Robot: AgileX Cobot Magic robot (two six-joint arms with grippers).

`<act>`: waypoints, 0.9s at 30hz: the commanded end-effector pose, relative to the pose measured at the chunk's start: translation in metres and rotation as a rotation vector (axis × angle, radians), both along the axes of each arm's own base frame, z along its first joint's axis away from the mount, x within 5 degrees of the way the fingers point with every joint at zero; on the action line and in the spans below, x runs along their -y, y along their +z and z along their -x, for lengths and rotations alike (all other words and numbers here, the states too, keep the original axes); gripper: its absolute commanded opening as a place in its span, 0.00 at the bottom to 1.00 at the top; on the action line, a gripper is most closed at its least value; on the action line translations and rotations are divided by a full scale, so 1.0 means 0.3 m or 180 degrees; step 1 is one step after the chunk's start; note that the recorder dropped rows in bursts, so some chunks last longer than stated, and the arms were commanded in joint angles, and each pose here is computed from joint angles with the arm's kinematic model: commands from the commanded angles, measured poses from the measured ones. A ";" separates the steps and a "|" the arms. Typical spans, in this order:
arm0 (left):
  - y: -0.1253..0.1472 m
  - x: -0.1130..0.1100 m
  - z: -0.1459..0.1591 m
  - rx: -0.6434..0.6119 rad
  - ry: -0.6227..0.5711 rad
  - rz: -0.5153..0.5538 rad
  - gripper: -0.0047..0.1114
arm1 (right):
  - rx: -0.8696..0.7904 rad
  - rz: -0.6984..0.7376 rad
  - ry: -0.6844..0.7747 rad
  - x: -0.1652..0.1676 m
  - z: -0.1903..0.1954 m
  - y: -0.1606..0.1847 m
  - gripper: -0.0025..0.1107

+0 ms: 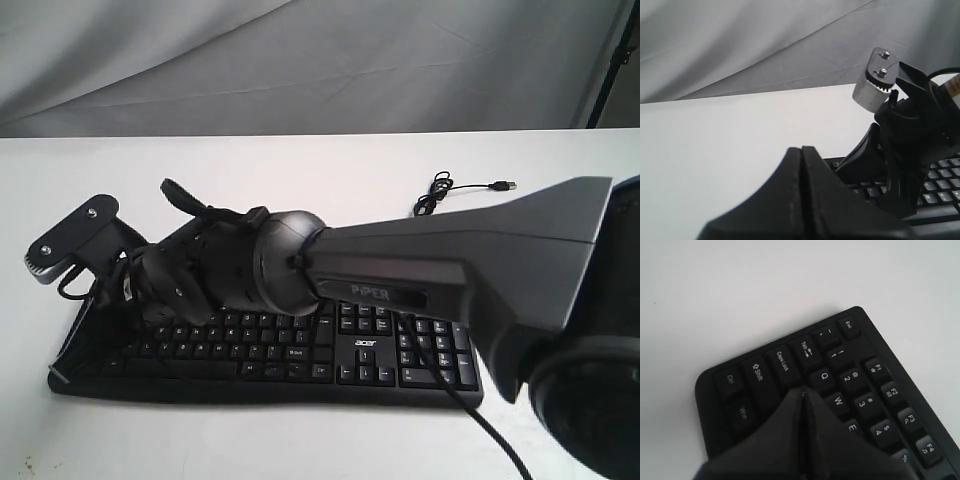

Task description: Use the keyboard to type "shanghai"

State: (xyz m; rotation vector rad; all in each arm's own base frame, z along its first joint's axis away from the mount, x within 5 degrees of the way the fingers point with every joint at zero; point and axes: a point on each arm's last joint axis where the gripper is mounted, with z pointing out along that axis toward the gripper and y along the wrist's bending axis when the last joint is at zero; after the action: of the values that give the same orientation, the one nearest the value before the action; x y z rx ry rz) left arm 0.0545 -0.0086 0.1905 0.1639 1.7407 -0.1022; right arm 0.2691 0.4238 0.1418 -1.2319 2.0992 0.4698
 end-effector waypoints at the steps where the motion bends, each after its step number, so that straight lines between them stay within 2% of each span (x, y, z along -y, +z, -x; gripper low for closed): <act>1: -0.002 0.001 0.000 0.0017 -0.0016 -0.0004 0.04 | 0.0067 -0.0141 -0.0035 -0.011 -0.014 -0.005 0.02; 27: -0.002 0.001 0.000 0.0017 -0.0016 -0.0004 0.04 | 0.0118 -0.0071 -0.0062 0.001 -0.051 -0.080 0.02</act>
State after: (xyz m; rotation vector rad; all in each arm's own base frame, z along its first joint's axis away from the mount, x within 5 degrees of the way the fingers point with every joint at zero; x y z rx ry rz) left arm 0.0545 -0.0086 0.1905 0.1639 1.7407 -0.1022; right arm 0.2824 0.4212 0.1118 -1.1998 2.1061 0.4540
